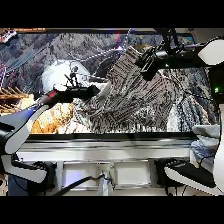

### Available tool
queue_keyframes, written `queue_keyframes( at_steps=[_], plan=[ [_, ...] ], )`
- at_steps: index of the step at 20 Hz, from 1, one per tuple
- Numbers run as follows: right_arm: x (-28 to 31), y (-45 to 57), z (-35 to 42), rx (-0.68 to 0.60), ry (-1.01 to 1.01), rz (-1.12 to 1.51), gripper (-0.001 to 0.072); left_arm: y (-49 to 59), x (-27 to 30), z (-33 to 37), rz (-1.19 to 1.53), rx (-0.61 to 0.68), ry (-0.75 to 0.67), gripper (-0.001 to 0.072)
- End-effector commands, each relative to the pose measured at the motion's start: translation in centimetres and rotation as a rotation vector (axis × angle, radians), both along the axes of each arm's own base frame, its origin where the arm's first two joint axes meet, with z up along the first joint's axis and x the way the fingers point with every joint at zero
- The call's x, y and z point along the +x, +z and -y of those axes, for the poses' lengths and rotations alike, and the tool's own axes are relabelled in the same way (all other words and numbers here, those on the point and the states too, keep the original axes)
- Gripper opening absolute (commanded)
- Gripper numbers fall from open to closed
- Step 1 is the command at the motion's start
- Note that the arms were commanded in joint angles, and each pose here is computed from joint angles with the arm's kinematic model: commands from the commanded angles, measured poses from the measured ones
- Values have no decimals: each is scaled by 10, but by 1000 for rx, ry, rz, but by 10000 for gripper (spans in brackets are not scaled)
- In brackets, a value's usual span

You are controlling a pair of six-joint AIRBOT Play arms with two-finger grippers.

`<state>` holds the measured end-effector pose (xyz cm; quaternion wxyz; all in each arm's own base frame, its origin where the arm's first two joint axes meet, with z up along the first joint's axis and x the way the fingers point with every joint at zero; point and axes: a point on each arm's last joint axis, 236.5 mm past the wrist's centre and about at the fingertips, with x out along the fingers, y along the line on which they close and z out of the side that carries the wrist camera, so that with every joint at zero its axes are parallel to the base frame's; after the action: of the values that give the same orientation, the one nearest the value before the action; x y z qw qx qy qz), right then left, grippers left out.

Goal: Fold the clothes and pants, and hang the long-sleeved shirts on hangers.

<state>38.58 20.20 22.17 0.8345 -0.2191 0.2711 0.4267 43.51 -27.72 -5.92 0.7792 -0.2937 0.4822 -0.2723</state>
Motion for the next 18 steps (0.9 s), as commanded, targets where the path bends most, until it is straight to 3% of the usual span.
queue_keyframes(
  at_steps=[1,2,9,18],
  plan=[
    [-2,-1,0,-2,4,-9,24,-9,-6,3,-23,-5,-28,59],
    [-4,-2,0,-5,8,-16,25,-6,-4,2,-16,-8,-22,20],
    [-3,-10,9,-58,-3,-20,24,50,46,-76,84,-51,124,18],
    [11,-30,29,-164,-42,-21,24,197,61,-113,454,-97,66,18]
  ],
)
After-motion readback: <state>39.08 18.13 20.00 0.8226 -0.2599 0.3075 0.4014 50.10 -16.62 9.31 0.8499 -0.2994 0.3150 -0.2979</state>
